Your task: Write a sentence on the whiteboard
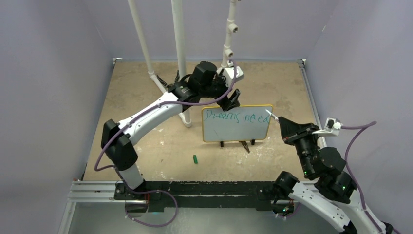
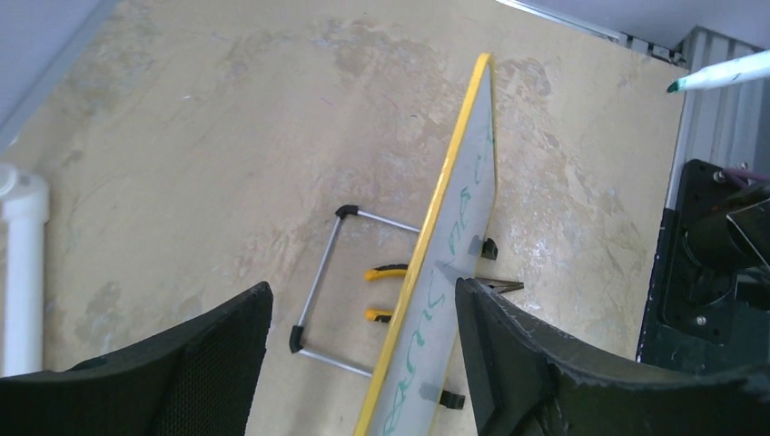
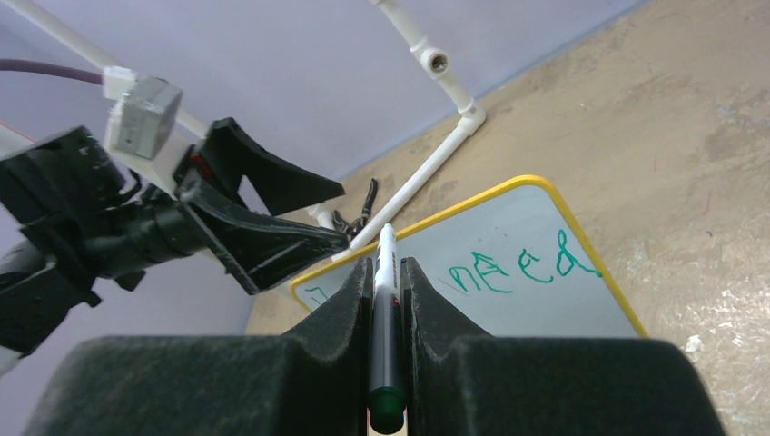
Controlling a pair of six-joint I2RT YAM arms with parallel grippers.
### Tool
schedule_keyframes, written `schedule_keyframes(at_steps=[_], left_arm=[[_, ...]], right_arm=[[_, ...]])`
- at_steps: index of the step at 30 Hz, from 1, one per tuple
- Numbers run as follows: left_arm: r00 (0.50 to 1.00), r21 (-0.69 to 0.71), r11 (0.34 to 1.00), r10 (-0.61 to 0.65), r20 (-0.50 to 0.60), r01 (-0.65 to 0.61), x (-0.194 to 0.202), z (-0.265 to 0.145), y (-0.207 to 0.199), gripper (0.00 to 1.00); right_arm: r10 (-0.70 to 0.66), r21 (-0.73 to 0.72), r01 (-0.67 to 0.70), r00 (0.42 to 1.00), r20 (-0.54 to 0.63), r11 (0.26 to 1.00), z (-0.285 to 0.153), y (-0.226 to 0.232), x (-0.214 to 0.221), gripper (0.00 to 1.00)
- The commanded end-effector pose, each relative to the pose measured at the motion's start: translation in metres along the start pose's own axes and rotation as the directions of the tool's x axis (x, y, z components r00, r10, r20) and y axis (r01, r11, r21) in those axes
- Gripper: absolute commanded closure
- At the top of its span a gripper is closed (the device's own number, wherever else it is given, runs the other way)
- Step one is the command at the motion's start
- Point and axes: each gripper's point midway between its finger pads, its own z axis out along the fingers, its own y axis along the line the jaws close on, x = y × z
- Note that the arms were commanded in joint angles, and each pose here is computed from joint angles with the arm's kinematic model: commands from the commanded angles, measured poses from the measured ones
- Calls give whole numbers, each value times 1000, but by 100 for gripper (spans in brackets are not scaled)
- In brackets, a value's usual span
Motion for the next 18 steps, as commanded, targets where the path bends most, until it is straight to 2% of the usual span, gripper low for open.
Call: schedule_keyframes(at_steps=[1, 13, 18], left_arm=[[990, -151, 985, -66, 128, 85, -33, -50, 16, 28], [946, -252, 913, -293, 142, 320, 23, -135, 9, 28], [920, -269, 880, -376, 111, 392, 61, -150, 7, 28]], right_arm=[[-68, -58, 66, 997, -32, 996, 10, 17, 12, 100], [-122, -151, 111, 991, -60, 982, 18, 37, 27, 100], [-170, -326, 143, 984, -55, 934, 11, 63, 34, 100]])
